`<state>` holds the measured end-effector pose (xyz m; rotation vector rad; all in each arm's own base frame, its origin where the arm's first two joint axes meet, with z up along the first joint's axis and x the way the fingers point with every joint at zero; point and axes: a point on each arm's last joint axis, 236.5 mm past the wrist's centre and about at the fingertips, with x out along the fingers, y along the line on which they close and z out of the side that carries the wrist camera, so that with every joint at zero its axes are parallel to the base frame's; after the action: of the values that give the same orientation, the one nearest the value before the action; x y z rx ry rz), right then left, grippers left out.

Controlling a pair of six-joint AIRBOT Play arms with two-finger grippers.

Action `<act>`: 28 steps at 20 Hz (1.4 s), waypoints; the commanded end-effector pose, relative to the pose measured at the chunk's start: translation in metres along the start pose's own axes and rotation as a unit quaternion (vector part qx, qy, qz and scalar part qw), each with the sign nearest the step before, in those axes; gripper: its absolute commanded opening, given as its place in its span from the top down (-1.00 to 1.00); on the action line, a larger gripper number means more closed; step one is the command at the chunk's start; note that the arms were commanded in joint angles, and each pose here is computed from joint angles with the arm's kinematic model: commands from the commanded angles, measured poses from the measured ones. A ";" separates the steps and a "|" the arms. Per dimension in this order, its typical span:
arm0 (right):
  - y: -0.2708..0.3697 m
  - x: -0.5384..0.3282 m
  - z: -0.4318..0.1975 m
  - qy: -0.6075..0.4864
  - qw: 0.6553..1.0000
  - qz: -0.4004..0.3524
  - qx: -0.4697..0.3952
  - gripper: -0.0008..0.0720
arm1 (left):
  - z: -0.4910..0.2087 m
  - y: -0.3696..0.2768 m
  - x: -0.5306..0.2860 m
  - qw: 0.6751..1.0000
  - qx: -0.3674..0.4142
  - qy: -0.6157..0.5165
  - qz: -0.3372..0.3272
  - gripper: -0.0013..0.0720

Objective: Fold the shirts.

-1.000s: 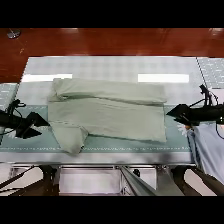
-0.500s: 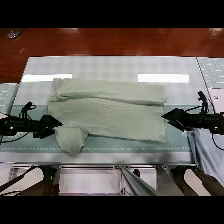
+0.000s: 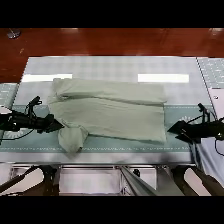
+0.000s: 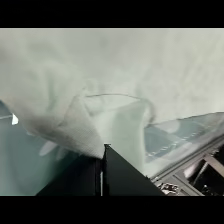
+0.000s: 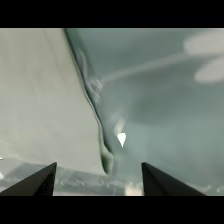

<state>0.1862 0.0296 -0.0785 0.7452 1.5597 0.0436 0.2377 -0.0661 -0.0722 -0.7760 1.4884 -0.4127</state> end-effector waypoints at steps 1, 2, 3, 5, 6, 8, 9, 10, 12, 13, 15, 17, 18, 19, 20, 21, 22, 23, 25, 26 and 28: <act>-0.008 0.021 -0.033 0.056 0.998 -0.029 -0.001 -0.72 | 0.006 -0.012 -0.003 1.000 0.008 -0.007 -0.019 0.91; -0.003 0.024 -0.033 0.055 0.998 -0.027 -0.005 -0.72 | 0.005 -0.013 -0.003 1.000 0.008 -0.007 -0.019 0.91; 0.005 0.029 -0.032 0.055 0.998 -0.017 -0.009 -0.72 | 0.006 -0.013 -0.003 1.000 0.008 -0.007 -0.019 0.91; 0.022 0.038 -0.024 0.046 0.999 0.010 -0.005 -0.72 | 0.006 -0.012 -0.003 1.000 0.008 -0.007 -0.019 0.91; 0.029 0.042 -0.017 0.036 0.999 0.024 0.003 -0.72 | 0.006 -0.012 -0.003 1.000 0.008 -0.007 -0.019 0.91; 0.038 0.047 -0.004 0.020 0.999 0.038 0.015 -0.72 | 0.006 -0.012 -0.003 1.000 0.008 -0.008 -0.018 0.91; 0.042 0.047 0.001 0.017 0.999 0.047 0.023 -0.71 | 0.007 -0.012 -0.003 1.000 0.008 -0.009 -0.018 0.90; 0.046 0.048 0.005 0.016 0.998 0.055 0.028 -0.70 | 0.007 -0.012 -0.003 1.000 0.008 -0.010 -0.017 0.91; 0.054 0.047 0.009 0.020 0.997 0.071 0.022 0.15 | 0.009 -0.012 -0.003 1.000 0.007 -0.013 -0.019 0.90; 0.060 0.045 0.010 0.020 0.996 0.081 0.000 0.88 | 0.010 -0.015 -0.004 1.000 0.007 -0.015 -0.023 0.91; 0.069 0.033 0.015 0.019 0.996 0.085 -0.035 0.89 | 0.017 -0.021 -0.012 0.999 0.019 -0.019 -0.026 0.91; 0.078 0.013 0.034 -0.001 0.995 0.076 -0.066 0.89 | 0.032 -0.027 -0.030 0.998 0.034 -0.039 -0.026 0.90; 0.085 0.002 0.046 -0.020 0.994 0.076 -0.078 0.89 | 0.046 -0.029 -0.044 0.997 0.038 -0.059 -0.022 0.90; 0.093 -0.010 0.061 -0.041 0.992 0.074 -0.090 0.89 | 0.061 -0.030 -0.058 0.996 0.032 -0.084 -0.017 0.91; 0.099 -0.020 0.074 -0.056 0.991 0.071 -0.096 0.89 | 0.076 -0.031 -0.069 0.994 0.025 -0.107 -0.010 0.91; 0.106 -0.028 0.087 -0.067 0.990 0.072 -0.102 0.89 | 0.092 -0.033 -0.078 0.992 0.027 -0.125 -0.004 0.91; 0.111 -0.033 0.100 -0.073 0.989 0.074 -0.104 0.89 | 0.106 -0.037 -0.082 0.990 0.030 -0.136 0.000 0.91; 0.115 -0.036 0.113 -0.078 0.989 0.075 -0.104 0.89 | 0.121 -0.041 -0.083 0.990 0.033 -0.140 0.003 0.91; 0.122 -0.038 0.141 -0.089 0.988 0.077 -0.097 0.90 | 0.150 -0.052 -0.079 0.990 0.039 -0.138 0.003 0.91; 0.126 -0.038 0.153 -0.093 0.988 0.083 -0.092 0.89 | 0.163 -0.057 -0.073 0.990 0.047 -0.132 0.003 0.91; 0.136 -0.035 0.176 -0.101 0.986 0.104 -0.080 0.89 | 0.192 -0.064 -0.056 0.991 0.060 -0.117 0.003 0.91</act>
<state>0.3635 0.0533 -0.0168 0.7134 1.3140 0.2407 0.3922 -0.0249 0.0013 -0.7181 1.2332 -0.3787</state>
